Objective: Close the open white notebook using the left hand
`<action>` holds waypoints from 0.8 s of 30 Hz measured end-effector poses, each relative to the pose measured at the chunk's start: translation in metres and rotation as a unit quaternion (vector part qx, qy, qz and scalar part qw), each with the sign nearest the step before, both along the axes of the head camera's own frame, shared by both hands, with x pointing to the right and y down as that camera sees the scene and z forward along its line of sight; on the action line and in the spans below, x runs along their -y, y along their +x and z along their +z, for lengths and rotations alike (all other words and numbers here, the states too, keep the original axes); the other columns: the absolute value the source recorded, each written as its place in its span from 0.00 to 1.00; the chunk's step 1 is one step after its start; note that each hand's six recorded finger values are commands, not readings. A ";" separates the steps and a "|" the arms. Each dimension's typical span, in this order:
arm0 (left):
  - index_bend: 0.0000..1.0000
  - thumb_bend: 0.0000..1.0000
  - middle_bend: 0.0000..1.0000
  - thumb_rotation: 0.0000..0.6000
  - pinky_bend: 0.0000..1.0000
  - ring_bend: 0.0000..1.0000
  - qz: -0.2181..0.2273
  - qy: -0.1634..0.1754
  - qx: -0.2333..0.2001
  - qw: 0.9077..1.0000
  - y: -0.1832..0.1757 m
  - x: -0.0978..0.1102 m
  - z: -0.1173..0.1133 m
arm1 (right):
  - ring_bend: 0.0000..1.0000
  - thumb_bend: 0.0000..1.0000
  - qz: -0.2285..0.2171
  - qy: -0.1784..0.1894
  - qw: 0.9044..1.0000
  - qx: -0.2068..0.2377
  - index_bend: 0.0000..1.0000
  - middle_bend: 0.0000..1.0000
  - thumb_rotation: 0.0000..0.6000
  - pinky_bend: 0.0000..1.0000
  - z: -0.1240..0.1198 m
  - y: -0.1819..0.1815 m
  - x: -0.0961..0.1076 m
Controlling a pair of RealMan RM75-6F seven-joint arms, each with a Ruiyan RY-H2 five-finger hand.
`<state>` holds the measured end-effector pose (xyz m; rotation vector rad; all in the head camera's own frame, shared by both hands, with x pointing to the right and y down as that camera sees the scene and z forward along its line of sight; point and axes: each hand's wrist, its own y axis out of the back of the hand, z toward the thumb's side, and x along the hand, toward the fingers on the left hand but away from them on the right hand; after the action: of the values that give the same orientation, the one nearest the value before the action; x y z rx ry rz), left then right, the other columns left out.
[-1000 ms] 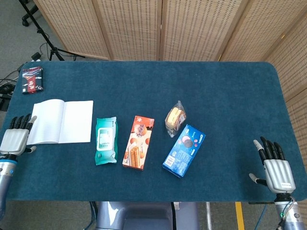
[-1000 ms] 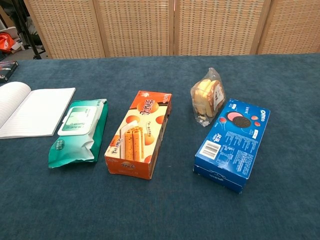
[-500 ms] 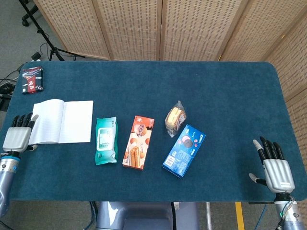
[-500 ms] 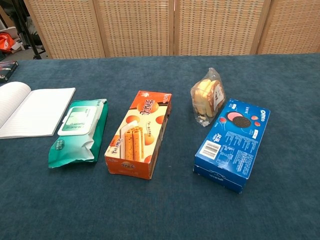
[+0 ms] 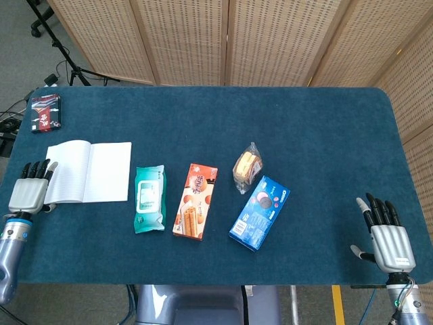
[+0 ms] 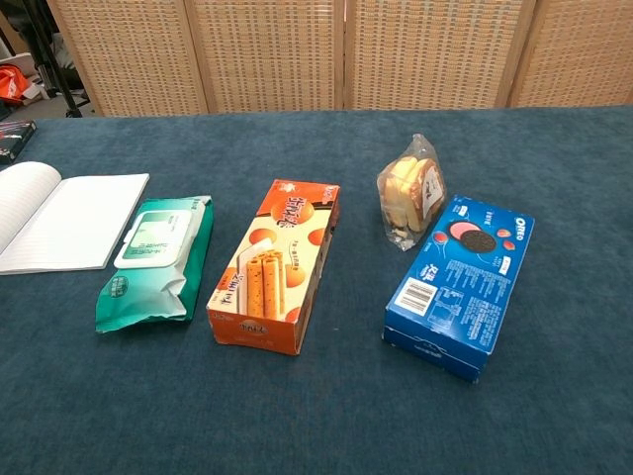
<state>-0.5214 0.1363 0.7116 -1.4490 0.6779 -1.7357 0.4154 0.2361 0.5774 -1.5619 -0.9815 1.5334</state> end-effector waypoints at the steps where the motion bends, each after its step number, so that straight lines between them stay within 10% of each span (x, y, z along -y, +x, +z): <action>1: 0.00 0.00 0.00 1.00 0.00 0.00 0.000 -0.001 0.001 1.000 0.000 0.000 0.000 | 0.00 0.05 0.000 0.000 1.000 0.000 0.00 0.00 1.00 0.00 0.000 0.000 0.000; 24: 0.00 0.13 0.00 1.00 0.00 0.00 0.020 0.017 0.013 1.000 0.006 0.004 0.000 | 0.00 0.05 -0.001 -0.002 1.000 0.000 0.00 0.00 1.00 0.00 0.001 -0.001 -0.001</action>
<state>-0.5157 0.1324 0.7113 -1.4062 0.6572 -1.7014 0.4144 0.2368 0.5783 -1.5648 -0.9758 1.5347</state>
